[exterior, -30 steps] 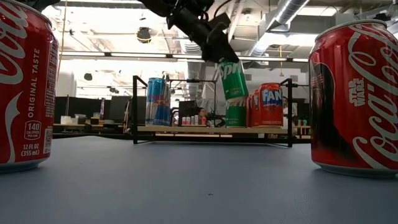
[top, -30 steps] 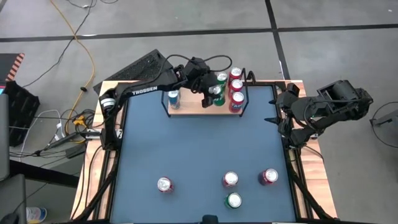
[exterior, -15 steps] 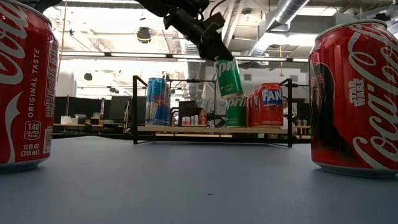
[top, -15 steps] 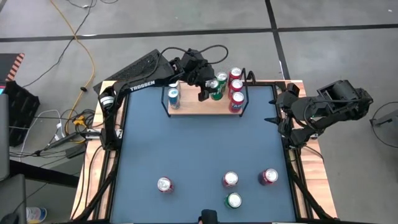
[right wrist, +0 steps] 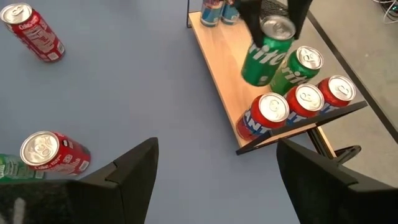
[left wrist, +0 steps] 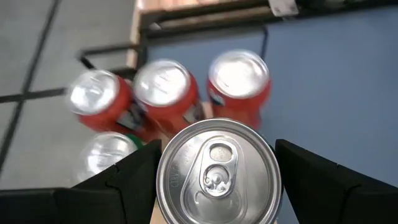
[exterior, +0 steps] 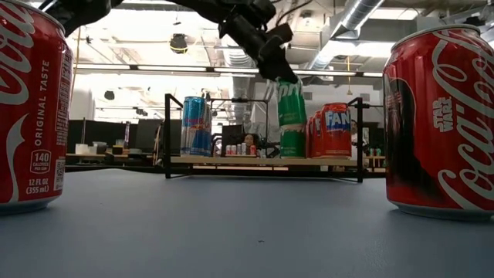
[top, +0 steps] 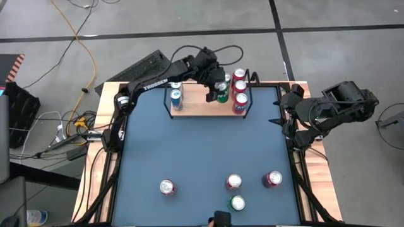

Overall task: Place canned beverage on shelf
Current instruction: Put the right green soda can on the shelf aligned with the other green soda can

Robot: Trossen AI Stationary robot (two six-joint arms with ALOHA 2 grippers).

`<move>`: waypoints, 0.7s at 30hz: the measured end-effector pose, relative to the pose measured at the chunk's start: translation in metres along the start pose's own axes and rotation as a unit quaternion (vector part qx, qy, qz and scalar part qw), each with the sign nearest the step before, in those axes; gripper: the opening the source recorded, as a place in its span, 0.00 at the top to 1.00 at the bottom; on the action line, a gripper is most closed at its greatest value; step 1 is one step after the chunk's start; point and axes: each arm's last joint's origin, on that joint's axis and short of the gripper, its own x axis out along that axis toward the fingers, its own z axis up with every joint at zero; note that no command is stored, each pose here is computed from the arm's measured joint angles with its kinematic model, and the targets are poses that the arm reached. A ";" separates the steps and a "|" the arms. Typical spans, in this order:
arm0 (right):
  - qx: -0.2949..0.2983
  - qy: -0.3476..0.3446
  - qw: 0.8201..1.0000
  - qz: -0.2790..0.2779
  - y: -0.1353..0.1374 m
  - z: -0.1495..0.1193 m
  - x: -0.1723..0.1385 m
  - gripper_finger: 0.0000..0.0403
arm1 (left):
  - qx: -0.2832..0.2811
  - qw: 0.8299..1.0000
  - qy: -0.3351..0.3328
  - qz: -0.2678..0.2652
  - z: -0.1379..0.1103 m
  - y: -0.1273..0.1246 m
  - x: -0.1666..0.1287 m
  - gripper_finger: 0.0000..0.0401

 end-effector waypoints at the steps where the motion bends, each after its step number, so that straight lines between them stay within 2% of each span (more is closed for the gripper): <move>1: 0.000 0.000 1.000 0.000 0.000 0.000 0.000 0.23 | 0.003 1.000 0.006 -0.005 -0.002 -0.002 0.002 0.33; 5: 0.000 0.000 1.000 0.000 0.000 0.000 0.000 0.23 | 0.027 1.000 0.012 -0.005 -0.009 -0.006 0.011 0.33; 15: 0.000 -0.001 1.000 -0.001 0.000 0.000 0.000 0.23 | 0.029 1.000 0.006 -0.002 -0.015 0.001 0.014 0.33; 21: 0.001 -0.001 1.000 -0.001 0.000 0.000 0.000 0.23 | 0.021 0.999 0.023 -0.011 -0.031 0.003 0.039 0.33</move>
